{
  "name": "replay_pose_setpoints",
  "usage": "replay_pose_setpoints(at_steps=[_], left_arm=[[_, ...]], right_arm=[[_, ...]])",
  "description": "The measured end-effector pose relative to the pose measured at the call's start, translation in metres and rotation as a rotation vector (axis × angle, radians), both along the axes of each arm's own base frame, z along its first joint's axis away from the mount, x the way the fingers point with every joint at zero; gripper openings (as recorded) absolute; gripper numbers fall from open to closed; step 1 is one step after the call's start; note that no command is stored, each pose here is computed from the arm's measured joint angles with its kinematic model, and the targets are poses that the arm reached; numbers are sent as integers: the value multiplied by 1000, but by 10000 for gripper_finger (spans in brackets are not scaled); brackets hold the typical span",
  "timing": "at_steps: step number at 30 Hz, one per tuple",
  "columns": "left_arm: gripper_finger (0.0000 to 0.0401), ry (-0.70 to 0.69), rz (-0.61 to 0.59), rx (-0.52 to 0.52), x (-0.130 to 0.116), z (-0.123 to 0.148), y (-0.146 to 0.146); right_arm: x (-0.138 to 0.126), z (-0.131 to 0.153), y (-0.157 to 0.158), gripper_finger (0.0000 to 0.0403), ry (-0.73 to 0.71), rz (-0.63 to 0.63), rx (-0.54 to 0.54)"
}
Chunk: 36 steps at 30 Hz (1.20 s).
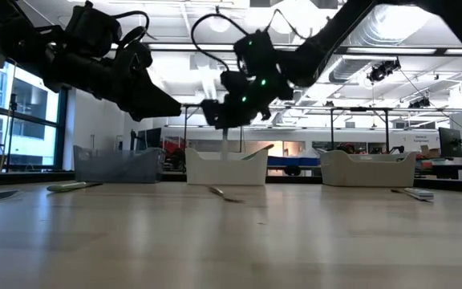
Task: Sort silverware by color (type)
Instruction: Put the green knife into the white bin
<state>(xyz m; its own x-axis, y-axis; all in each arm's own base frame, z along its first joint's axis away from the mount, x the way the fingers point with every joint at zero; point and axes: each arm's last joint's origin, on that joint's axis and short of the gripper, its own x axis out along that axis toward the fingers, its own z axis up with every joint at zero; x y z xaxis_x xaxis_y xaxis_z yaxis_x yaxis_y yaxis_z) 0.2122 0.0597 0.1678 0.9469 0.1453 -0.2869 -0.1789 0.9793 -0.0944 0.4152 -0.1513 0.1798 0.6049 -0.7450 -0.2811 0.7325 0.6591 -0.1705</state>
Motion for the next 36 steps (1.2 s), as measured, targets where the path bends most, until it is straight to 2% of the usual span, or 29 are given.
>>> replay_pose_setpoints(at_steps=[5,9,13,17,19,23,29,36], left_arm=[[142,0,0,0,0,0,0],[142,0,-1,0,0,0,0],[142,-1,-1,0,0,0,0],[142,-1,-1,0,0,0,0],[142,-1,-1,0,0,0,0],[142,-1,-1,0,0,0,0],[142,-1,-1,0,0,0,0],[142,-6,-1,2,0,1,0]], right_arm=[[-15,18,0,102,91,-46,39],[-26,19,0,116,182,-26,105],[-32,16,0,89,258,-9,147],[-32,14,1,27,269,24,172],[-31,14,1,11,259,46,185],[-30,17,-2,21,198,68,204],[-26,26,-10,7,71,90,191],[-29,13,-28,9,1,66,306]])
